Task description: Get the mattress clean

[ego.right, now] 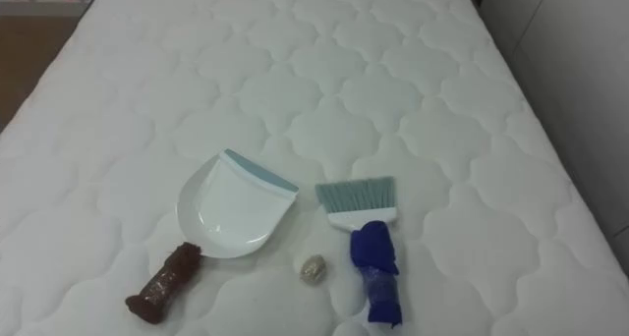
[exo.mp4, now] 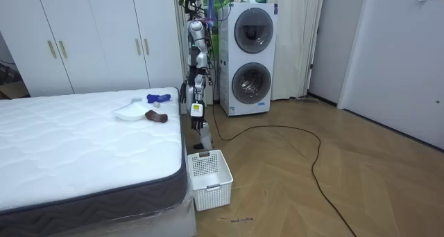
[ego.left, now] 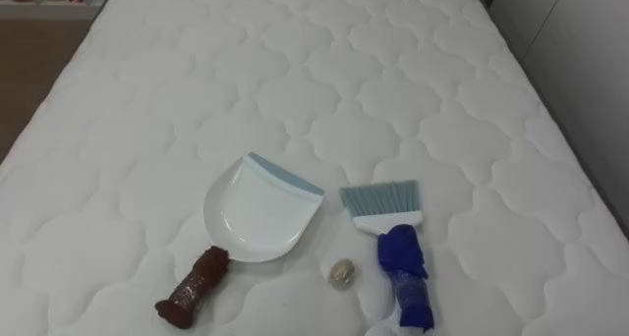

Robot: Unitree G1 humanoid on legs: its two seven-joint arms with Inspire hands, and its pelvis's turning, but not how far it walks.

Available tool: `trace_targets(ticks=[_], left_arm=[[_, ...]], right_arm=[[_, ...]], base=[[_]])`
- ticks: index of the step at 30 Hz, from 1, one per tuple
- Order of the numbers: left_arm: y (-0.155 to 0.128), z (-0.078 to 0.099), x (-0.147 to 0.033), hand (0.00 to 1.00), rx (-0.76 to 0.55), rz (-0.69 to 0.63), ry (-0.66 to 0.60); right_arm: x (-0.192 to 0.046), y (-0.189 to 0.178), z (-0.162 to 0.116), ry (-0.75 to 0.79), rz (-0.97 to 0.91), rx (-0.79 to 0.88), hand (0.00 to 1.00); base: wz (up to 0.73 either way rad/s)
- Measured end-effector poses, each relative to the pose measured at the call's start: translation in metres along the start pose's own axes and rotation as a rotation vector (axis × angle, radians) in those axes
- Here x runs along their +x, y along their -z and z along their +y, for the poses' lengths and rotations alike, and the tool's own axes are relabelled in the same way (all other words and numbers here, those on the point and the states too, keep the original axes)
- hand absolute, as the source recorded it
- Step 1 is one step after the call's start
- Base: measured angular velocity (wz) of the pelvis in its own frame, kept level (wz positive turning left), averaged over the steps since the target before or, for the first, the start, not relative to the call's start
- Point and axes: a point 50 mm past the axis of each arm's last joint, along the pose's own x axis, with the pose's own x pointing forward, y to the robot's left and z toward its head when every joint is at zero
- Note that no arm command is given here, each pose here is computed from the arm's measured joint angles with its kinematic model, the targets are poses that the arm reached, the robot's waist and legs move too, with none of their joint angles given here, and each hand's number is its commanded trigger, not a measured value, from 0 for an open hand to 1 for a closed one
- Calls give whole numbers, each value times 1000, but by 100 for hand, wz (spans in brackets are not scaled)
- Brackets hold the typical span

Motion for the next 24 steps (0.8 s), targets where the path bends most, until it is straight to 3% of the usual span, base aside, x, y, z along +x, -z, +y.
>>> trace_targets(ticks=[17, 24], left_arm=[[-1, 0, 0, 0, -7, -9, 8], [0, 7, 0, 0, -142, -13, -83]], right_arm=[[0, 0, -1, 6, -1, 3, 0], [0, 0, -1, 6, -2, 4, 0]], base=[[0], [0]])
